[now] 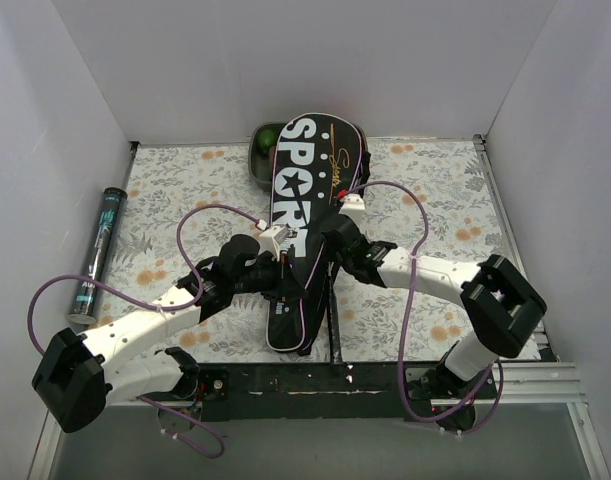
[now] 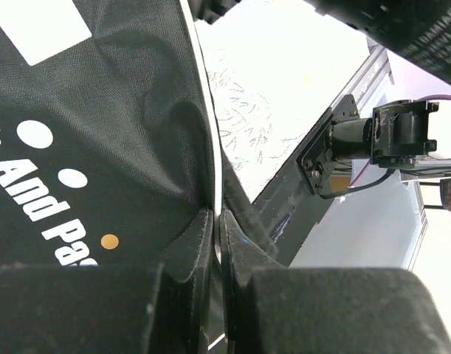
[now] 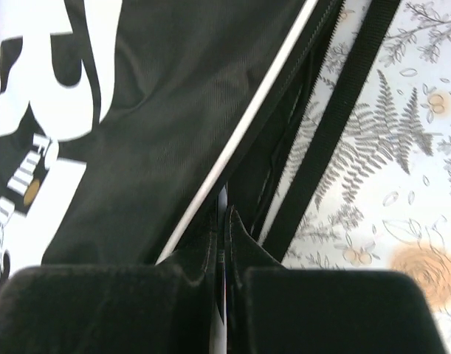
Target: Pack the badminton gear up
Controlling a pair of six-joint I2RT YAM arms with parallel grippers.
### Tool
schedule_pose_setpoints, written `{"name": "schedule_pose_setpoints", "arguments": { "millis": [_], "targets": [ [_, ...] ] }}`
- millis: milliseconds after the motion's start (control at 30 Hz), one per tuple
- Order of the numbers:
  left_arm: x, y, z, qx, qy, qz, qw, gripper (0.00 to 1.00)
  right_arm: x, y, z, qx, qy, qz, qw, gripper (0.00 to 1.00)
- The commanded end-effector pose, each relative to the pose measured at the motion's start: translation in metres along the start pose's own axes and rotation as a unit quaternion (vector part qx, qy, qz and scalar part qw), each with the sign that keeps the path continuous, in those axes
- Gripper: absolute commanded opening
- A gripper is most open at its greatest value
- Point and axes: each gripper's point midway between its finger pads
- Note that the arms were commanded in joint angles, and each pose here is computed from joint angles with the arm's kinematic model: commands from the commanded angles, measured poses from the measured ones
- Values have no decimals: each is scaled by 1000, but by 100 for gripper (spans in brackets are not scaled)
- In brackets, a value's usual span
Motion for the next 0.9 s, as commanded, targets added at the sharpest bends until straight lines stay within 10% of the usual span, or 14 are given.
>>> {"name": "schedule_pose_setpoints", "arguments": {
  "millis": [0,400,567,867],
  "targets": [
    [6,-20,7,-40,-11,-7,999,0,36,43,-19,59,-44,-31,997,1],
    [-3,-16,0,-42,6,0,999,0,46,59,-51,82,-34,-48,995,1],
    [-3,-13,-4,-37,10,-4,999,0,38,56,-42,90,-11,-33,995,46],
    [-4,-6,-7,-23,10,-9,1000,0,19,14,4,55,39,4,998,63]
  ]
}}
Point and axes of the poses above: each gripper's point midway between its finger pads, its own z axis back along the fingers, its own y axis along the line the jaws close on, x = y × z, and after that the axes turned 7 degrees about -z, right-handed
